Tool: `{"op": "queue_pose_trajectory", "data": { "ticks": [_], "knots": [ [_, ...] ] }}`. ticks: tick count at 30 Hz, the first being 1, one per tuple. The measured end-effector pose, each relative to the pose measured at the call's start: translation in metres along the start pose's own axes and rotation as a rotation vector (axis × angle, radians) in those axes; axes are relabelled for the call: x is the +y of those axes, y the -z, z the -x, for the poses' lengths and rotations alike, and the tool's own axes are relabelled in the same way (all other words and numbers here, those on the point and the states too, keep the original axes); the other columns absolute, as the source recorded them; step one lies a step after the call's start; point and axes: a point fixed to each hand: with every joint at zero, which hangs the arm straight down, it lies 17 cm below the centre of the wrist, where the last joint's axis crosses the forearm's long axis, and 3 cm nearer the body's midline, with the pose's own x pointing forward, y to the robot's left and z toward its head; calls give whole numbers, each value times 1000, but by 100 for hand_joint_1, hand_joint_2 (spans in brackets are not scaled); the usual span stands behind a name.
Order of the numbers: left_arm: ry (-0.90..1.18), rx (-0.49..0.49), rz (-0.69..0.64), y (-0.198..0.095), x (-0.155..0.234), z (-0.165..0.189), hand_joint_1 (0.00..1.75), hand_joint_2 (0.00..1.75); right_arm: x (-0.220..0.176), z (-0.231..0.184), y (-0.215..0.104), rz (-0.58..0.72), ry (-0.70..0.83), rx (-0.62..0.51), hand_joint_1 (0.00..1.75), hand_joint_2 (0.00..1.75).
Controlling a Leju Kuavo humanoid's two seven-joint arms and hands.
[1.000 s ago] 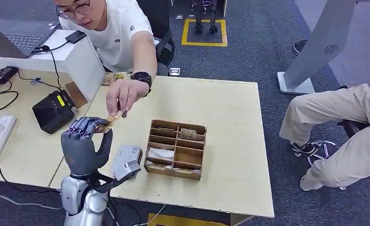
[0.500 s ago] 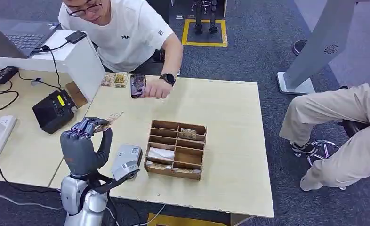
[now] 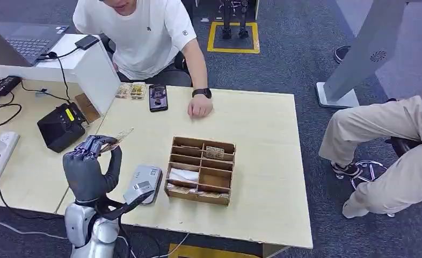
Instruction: Pass the card to the sensor for recognition and then transmit it.
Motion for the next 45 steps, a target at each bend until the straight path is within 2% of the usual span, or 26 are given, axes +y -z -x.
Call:
{"op": "queue_pose_trajectory", "data": {
  "ticks": [15,29,45],
  "knots": [
    [175,84,7,-15,29,50,175,175,-5,7,2,18,10,42,0,175],
    [305,145,151,-48,14,63,175,175,-8,11,4,26,7,63,0,175],
    [328,209,288,-93,-10,72,175,175,-11,13,4,32,6,72,0,175]
  ]
}}
